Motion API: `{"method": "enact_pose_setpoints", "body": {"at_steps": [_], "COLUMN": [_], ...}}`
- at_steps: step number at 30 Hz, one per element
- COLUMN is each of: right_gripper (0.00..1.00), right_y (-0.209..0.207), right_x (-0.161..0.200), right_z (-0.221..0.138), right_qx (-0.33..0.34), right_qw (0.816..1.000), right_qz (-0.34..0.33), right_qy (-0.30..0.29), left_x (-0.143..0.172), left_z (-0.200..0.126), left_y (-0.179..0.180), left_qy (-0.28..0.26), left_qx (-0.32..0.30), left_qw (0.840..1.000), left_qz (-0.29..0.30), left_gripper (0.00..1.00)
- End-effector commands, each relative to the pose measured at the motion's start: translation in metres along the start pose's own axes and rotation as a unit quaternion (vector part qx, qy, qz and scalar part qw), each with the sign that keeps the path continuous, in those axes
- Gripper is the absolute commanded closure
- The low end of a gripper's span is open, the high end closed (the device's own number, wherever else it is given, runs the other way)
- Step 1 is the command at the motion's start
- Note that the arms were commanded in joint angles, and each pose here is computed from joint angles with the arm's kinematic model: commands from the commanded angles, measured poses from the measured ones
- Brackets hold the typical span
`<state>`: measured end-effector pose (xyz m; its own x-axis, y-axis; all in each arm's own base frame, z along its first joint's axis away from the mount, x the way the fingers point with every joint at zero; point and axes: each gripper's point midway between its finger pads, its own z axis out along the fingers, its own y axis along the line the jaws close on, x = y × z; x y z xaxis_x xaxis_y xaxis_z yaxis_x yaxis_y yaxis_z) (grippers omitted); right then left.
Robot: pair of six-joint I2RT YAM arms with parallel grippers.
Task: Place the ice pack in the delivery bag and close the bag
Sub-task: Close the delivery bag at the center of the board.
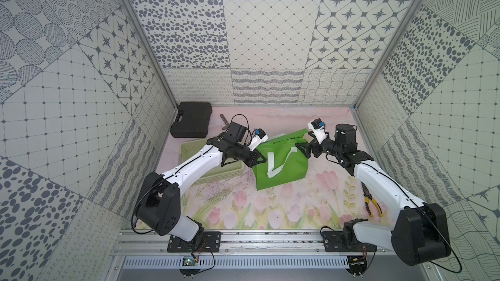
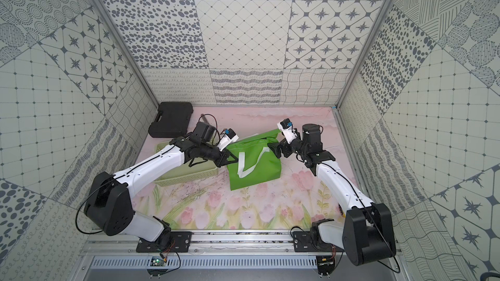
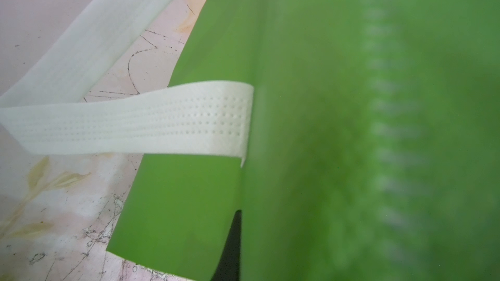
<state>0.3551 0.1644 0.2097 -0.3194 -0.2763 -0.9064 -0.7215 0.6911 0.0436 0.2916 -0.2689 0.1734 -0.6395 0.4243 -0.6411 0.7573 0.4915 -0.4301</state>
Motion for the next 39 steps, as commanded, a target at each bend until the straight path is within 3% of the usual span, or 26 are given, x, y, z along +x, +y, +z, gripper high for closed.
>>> {"method": "enact_pose_setpoints", "body": {"at_steps": [1, 8, 13, 21, 24, 26, 28, 31, 34, 36, 39], "right_gripper": [0.01, 0.01, 0.13, 0.24, 0.33, 0.50, 0.55, 0.61, 0.86, 0.87, 1.00], "right_y": [0.004, 0.008, 0.029, 0.045, 0.046, 0.046, 0.044, 0.042, 0.038, 0.037, 0.034], "right_x": [-0.019, -0.022, -0.014, 0.012, 0.014, 0.013, 0.014, 0.016, 0.015, 0.013, 0.011], "right_z": [0.005, 0.014, 0.011, 0.004, 0.004, 0.004, 0.006, 0.007, 0.007, 0.006, 0.004], "right_qx": [-0.038, -0.087, -0.128, -0.123, -0.122, -0.124, -0.119, -0.116, -0.104, -0.098, -0.086], "right_qw": [0.998, 0.995, 0.991, 0.992, 0.992, 0.992, 0.993, 0.993, 0.994, 0.995, 0.996], "right_qz": [-0.036, -0.029, -0.003, 0.014, 0.013, 0.012, 0.014, 0.015, 0.016, 0.015, 0.015], "right_qy": [-0.032, -0.042, -0.030, -0.005, -0.002, 0.000, 0.003, 0.006, 0.007, 0.004, 0.002], "left_x": [0.008, 0.009, 0.008, 0.007, 0.006, 0.005, 0.005, 0.008, 0.011, 0.010, 0.008], "left_z": [-0.004, -0.004, -0.005, -0.004, -0.004, -0.006, -0.007, -0.008, -0.008, -0.008, -0.007], "left_y": [-0.012, -0.010, -0.008, -0.007, -0.005, -0.005, -0.005, -0.005, -0.002, -0.003, 0.000], "left_qy": [0.011, 0.012, 0.010, 0.004, 0.000, -0.005, -0.008, -0.008, -0.009, -0.016, -0.018], "left_qx": [0.032, 0.027, 0.018, 0.020, 0.014, 0.010, 0.006, 0.003, -0.004, -0.004, -0.009], "left_qw": [0.999, 0.999, 1.000, 1.000, 1.000, 1.000, 1.000, 1.000, 1.000, 1.000, 0.999], "left_qz": [0.009, 0.017, 0.021, 0.021, 0.017, 0.020, 0.024, 0.022, 0.019, 0.026, 0.028], "left_gripper": [1.00, 1.00, 1.00, 0.97, 0.88, 0.83, 0.80, 0.80, 0.80, 0.82, 0.86]}}
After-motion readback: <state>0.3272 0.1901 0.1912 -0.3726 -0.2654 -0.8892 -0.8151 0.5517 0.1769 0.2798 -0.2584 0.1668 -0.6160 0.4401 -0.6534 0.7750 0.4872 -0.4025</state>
